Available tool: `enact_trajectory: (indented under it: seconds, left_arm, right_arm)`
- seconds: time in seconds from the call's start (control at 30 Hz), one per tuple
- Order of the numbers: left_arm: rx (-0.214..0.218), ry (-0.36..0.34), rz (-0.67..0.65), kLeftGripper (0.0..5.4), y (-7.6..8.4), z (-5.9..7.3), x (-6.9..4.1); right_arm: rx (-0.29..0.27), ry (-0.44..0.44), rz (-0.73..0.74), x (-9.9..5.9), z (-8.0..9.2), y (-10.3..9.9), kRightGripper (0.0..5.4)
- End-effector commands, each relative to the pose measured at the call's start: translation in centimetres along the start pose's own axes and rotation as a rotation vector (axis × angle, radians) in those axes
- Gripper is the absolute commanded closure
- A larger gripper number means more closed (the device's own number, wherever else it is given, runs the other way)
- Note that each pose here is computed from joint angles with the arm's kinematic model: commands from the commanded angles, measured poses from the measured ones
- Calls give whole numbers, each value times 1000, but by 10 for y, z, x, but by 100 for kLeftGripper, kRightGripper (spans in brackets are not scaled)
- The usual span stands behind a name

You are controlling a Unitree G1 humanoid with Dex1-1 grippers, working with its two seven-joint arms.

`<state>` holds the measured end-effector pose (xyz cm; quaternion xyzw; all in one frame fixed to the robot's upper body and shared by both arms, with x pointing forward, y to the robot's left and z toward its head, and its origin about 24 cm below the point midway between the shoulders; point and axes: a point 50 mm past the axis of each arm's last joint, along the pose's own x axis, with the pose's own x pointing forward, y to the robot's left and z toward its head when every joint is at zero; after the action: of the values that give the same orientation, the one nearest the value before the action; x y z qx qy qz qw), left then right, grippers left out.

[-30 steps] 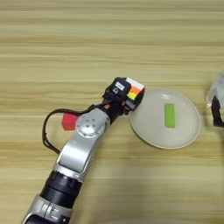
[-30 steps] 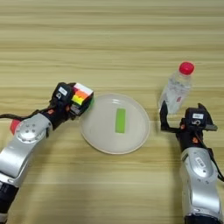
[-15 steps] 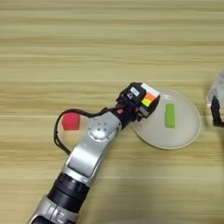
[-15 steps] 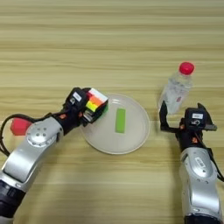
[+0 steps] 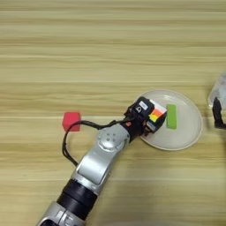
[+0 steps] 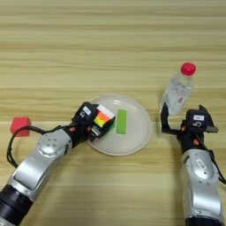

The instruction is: Move the objects on the table

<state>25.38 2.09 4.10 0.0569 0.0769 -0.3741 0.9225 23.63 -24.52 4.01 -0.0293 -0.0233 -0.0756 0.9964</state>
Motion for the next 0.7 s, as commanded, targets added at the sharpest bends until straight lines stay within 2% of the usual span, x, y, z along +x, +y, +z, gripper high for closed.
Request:
enact_trajectory:
  seconds: [0.03,0.23,0.27,0.7]
  left_arm:
    - [1,22,2,211,0,-5,2]
    - [15,20,0,211,-1,-5,3]
    - [17,17,0,182,-1,-4,3]
    - [20,-19,14,58,0,4,1]
  right_arm:
    - [0,-9,-4,2,1,0,0]
    - [-1,-9,-6,2,1,-1,0]
    - [-2,-8,-6,2,0,-1,0]
    - [-4,-9,-5,2,0,-1,0]
